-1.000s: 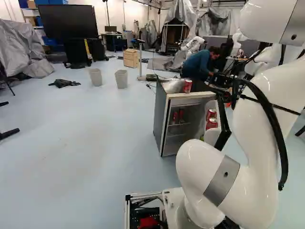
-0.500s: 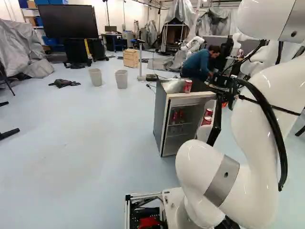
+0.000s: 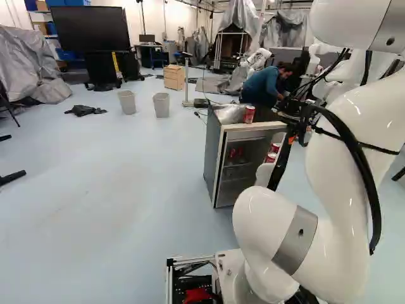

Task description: Grab a drink from the fridge

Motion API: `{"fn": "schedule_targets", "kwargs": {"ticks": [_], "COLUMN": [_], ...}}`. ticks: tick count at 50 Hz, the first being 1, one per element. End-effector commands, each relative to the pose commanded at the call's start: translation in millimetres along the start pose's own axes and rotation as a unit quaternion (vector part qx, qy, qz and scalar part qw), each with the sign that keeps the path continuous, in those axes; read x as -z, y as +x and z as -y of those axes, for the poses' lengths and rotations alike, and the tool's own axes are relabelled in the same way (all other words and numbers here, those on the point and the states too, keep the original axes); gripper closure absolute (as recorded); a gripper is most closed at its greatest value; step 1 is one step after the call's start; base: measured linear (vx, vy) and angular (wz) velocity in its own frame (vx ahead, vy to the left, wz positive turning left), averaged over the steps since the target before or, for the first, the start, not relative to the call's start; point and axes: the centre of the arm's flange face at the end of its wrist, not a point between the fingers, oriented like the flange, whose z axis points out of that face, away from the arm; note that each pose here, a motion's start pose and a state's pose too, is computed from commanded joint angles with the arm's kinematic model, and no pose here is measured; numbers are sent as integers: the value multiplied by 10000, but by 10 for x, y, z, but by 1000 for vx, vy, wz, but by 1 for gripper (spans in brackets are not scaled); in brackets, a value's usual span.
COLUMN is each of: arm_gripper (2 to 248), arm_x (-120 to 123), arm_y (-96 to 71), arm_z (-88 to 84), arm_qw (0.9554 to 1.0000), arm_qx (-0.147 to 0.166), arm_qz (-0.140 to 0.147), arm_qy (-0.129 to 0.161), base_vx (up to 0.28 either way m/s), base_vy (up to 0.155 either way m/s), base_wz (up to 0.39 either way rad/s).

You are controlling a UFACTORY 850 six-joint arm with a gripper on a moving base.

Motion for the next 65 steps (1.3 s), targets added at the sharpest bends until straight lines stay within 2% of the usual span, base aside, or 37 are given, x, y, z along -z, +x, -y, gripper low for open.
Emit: {"fn": "schedule_targets", "kwargs": {"ticks": [36,65], "arm_gripper": [3,3], "arm_x": [-19,-73], "arm_y": [-378,-670], "arm_z": [228,592], "arm_qw": [9993,9965], "arm_qx": [342,803], "arm_qz": [131,243], "arm_qy": [6,39], "base_vx": [0,0], "base_vy": [0,0], "base_wz": [0,0]}}
